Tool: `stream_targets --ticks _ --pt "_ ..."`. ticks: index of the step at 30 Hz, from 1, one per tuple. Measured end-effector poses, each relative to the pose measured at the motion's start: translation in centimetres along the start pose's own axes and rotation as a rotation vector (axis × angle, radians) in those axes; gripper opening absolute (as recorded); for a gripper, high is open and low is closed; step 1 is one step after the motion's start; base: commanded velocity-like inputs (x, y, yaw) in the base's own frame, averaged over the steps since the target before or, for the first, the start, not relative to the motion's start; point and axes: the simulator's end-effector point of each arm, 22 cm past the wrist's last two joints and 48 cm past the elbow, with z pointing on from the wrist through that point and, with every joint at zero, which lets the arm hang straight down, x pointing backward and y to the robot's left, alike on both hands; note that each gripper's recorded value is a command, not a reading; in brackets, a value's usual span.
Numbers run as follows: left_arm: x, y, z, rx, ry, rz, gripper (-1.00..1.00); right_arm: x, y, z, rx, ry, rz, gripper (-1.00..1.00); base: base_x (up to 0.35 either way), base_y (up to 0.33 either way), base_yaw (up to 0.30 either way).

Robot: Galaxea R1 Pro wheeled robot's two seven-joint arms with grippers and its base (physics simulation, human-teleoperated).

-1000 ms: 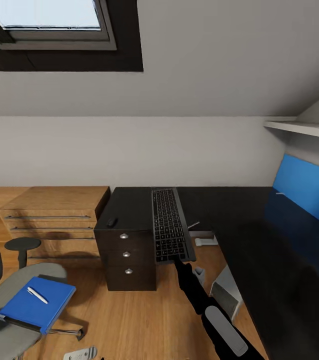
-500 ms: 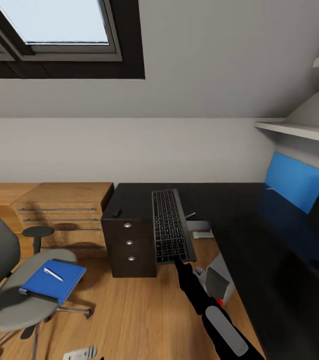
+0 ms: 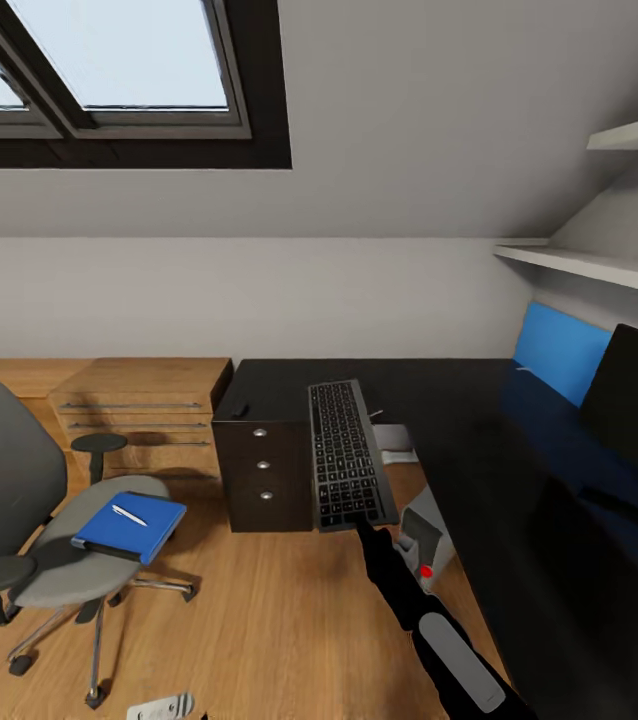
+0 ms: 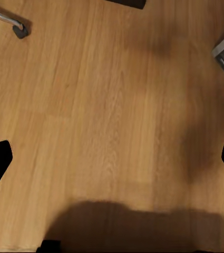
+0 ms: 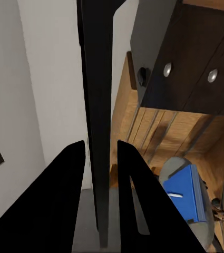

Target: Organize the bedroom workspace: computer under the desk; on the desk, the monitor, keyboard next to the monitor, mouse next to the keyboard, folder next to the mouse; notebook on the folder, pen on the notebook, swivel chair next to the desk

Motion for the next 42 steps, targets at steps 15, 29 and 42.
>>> stream_targets --ticks 15,29,42 --pt "-1.0 -0.4 -1.6 0.001 -0.005 0.002 1.0 -1.1 1.4 -0.6 0.006 -0.019 0.029 -1.0 -0.343 -0.11 0.0" --pt "-1.4 -0.8 -2.7 0.002 -0.004 0.006 1.0 -2.6 1.0 -1.9 0.035 -0.008 0.08 -1.0 -0.292 -0.231 0.0" --pt "-1.5 -0.7 -2.7 0.001 -0.004 0.006 1.0 -4.0 0.5 -2.4 0.04 -0.024 0.134 -1.0 -0.261 -0.251 0.0"
